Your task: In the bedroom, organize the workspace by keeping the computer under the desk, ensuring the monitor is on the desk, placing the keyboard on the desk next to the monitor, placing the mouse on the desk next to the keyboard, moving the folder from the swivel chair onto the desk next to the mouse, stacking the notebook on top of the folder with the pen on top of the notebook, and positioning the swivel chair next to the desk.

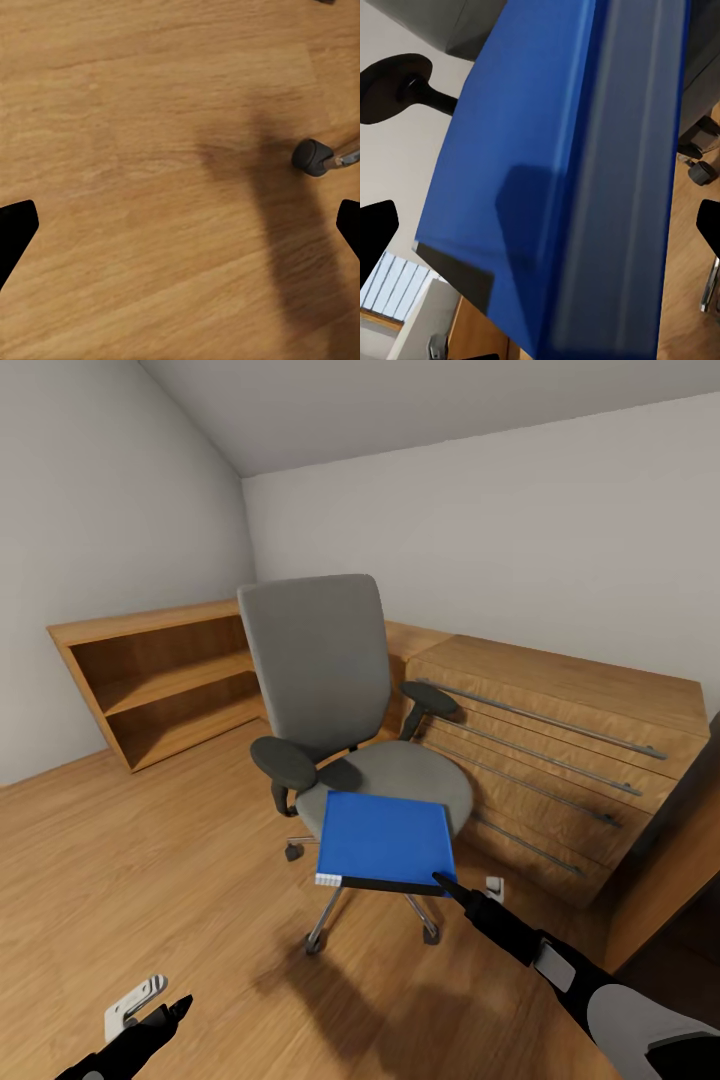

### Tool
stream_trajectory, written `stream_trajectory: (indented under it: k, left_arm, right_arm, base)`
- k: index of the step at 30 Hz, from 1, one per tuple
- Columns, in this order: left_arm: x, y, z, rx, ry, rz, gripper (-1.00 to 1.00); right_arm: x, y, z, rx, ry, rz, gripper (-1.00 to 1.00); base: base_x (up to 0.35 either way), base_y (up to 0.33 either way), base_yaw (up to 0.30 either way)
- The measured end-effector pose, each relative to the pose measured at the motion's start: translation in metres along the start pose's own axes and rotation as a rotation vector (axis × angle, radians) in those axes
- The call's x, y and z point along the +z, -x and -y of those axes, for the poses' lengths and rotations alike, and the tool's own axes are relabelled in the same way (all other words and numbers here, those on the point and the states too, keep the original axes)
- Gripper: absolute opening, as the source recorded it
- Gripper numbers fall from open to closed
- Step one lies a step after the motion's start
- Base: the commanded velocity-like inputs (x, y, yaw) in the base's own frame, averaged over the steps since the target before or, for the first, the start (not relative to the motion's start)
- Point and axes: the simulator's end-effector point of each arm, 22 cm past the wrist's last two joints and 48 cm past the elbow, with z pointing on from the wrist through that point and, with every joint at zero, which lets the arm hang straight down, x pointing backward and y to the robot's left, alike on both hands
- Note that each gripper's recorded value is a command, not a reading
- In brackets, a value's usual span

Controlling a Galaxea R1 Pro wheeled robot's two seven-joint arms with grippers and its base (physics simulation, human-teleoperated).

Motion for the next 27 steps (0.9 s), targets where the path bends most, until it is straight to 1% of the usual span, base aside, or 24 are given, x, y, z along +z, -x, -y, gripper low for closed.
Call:
stream_trajectory:
  k: [27]
  left_arm:
    - [0.0002,-0.0007,0.0001,-0.001,0.000,-0.002,1.00]
  right_arm:
    - [0.0006,-0.0005,-0.0004,0.001,0.001,0.000,1.00]
  base:
    - [0.001,0.001,0.000]
